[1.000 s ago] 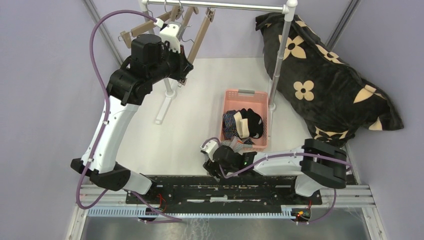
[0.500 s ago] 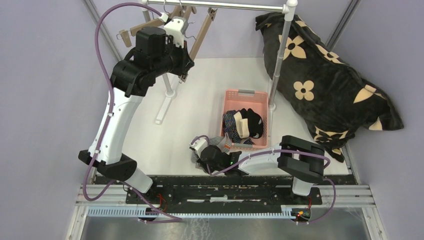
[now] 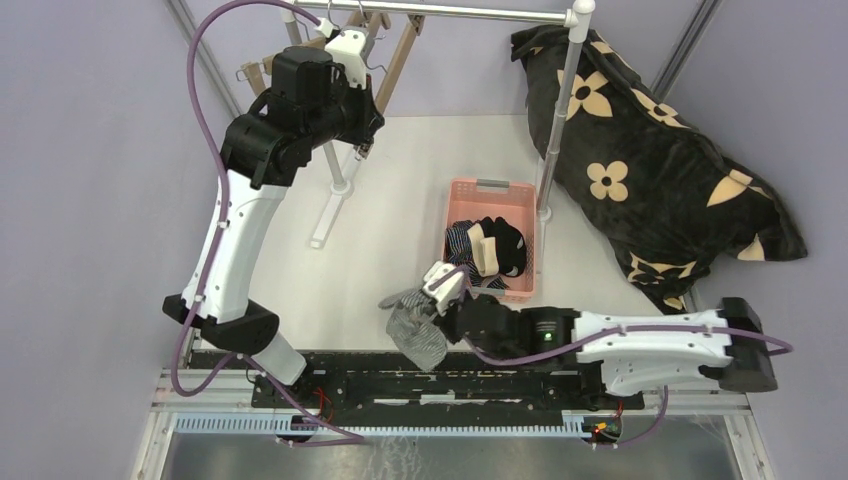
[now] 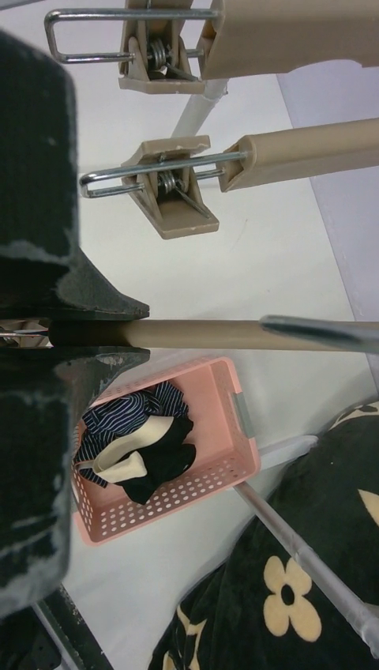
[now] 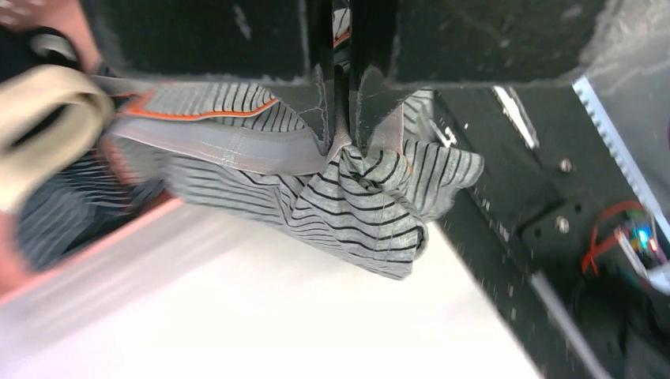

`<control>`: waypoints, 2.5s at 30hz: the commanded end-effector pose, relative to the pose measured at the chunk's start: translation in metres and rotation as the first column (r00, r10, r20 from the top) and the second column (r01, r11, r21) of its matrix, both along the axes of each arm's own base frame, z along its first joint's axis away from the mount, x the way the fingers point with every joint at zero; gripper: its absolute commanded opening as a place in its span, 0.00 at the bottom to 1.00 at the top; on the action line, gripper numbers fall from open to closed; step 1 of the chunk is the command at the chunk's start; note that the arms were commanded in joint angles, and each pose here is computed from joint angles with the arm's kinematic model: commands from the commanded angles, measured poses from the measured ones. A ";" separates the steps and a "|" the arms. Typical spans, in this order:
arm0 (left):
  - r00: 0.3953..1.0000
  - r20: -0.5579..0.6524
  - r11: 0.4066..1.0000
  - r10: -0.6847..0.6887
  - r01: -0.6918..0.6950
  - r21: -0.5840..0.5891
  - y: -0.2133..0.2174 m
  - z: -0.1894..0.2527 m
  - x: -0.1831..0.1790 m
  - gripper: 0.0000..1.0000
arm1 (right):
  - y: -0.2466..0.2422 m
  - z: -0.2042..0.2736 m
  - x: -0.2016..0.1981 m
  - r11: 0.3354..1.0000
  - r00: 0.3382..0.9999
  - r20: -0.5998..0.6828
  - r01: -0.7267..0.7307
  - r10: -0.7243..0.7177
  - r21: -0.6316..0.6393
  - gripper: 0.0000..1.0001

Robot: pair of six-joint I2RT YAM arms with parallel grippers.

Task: Remove the underwear clipped to the hanger

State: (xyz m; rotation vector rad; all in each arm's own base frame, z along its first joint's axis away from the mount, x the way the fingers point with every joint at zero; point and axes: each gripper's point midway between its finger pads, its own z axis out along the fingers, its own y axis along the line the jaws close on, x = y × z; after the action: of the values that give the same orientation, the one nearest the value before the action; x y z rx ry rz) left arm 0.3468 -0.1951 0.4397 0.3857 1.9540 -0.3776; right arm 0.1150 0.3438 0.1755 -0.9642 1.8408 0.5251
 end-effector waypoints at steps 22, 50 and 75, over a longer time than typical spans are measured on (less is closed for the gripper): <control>0.980 0.157 0.977 0.118 -0.086 -0.195 -0.017 0.043 0.061 0.03 | -0.161 0.113 0.129 0.732 0.661 0.320 0.640 -0.679 0.232 0.01; 0.974 0.140 0.942 0.180 -0.129 -0.311 -0.031 0.032 0.125 0.03 | -0.138 0.001 0.180 0.752 0.729 0.232 0.659 -0.644 0.017 0.01; 0.973 0.167 0.948 0.160 -0.104 -0.302 -0.018 0.036 0.111 0.99 | -0.113 -0.009 0.200 0.780 0.763 0.246 0.625 -0.597 -0.044 0.01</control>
State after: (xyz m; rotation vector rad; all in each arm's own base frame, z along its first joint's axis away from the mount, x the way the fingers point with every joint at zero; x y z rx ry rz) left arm 0.4812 -0.2258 0.4182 0.1038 1.8436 -0.4758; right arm 0.2970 0.2174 0.1302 -0.4730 1.9388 -0.1518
